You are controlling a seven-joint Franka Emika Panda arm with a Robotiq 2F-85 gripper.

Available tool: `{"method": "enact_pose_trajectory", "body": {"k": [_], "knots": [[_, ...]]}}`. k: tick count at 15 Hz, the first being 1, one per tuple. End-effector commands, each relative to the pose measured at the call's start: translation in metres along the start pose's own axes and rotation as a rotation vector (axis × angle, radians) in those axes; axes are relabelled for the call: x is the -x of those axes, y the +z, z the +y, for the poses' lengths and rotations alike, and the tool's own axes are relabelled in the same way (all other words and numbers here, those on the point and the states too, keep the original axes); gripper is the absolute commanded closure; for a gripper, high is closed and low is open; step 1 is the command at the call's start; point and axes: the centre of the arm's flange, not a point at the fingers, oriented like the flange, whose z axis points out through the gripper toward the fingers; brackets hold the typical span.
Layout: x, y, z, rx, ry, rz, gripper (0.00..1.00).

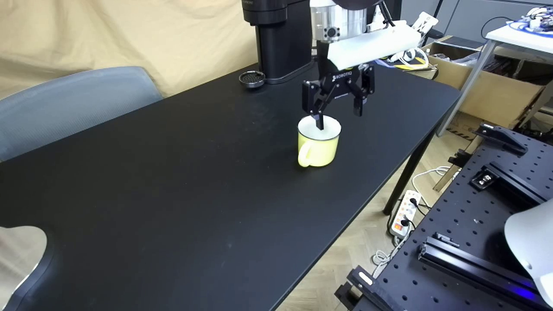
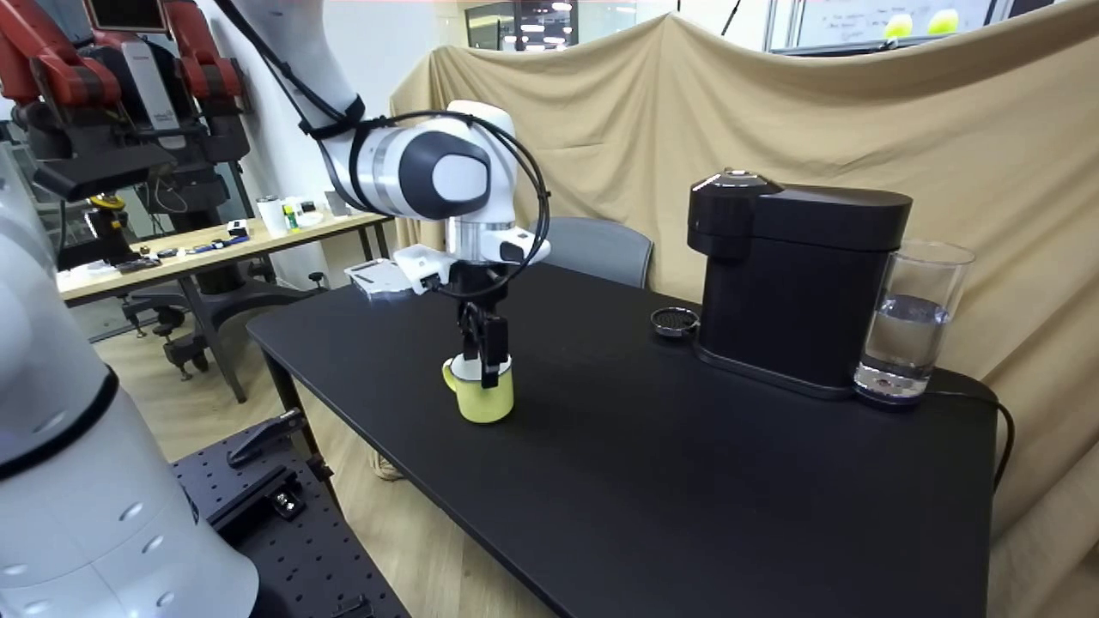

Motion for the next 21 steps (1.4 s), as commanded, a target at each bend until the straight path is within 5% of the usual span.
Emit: {"method": "enact_pose_trajectory", "body": {"k": [1,2,4,13,21], "knots": [[-0.003,0.028,0.007,-0.004,0.033,-0.031,0.00],[-0.004,0.033,0.008,-0.006,0.040,-0.037,0.25],[-0.006,0.041,0.010,-0.004,0.055,-0.042,0.32],[-0.008,0.046,0.003,-0.022,0.069,-0.026,0.95],[-0.012,0.031,-0.004,-0.021,0.058,-0.013,0.97]]}}
